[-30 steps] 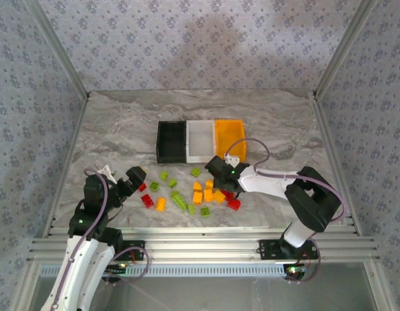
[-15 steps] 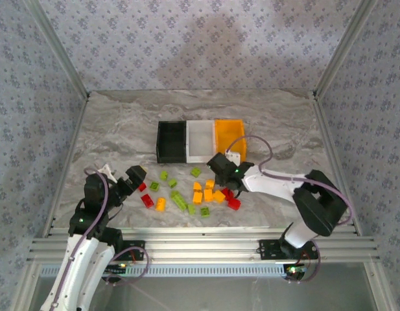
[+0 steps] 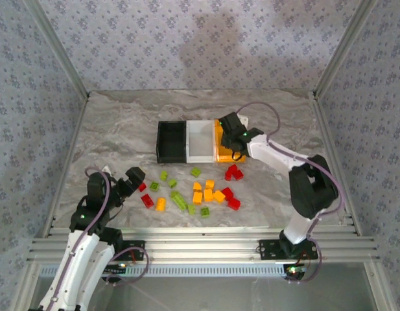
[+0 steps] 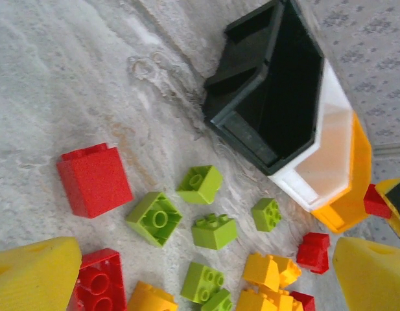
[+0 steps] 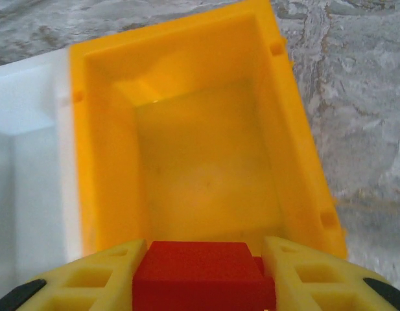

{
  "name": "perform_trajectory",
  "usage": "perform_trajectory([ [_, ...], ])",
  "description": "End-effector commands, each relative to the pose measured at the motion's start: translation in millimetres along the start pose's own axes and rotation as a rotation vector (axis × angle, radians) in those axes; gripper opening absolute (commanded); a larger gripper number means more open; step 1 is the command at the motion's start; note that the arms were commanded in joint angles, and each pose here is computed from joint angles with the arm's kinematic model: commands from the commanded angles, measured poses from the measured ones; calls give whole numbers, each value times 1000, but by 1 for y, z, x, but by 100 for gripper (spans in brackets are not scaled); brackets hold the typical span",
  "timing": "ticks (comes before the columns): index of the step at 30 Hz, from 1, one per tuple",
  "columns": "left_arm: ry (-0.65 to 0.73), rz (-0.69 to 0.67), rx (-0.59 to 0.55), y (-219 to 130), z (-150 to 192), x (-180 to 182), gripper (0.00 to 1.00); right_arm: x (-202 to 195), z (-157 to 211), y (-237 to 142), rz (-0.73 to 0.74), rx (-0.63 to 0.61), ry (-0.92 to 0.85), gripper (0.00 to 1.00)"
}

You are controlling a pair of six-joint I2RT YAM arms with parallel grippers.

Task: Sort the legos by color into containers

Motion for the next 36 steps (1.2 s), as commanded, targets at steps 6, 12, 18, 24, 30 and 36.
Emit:
perform_trajectory([
  [6,-4,-134,2,5,-2,14,97,3,-31,3,-27,-33,-35,69],
  [12,38,-201,-25,3,-10,14,91,4,-16,-34,-111,-116,1,70],
  [18,50,-245,-39,20,-14,25,86,10,31,-42,-156,-104,16,70],
  [24,57,-265,-21,50,-17,29,84,10,46,-47,-171,-100,25,70],
  [30,57,-287,-20,74,-21,35,80,3,49,-55,-161,-120,35,70],
  [36,70,-357,29,96,-17,46,71,-4,50,-60,-140,-138,44,70],
])
Point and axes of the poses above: each hand's point on the last joint's axis, 136 mm out from that joint toward the fingers, its own y axis out along the fingers, its own x axis along the line the jaws close on, z = x × y, the point moved 3 cm from there along -y, back along the fingers, and after that the axes turned 14 degrees about -y, right-handed, at the moved point
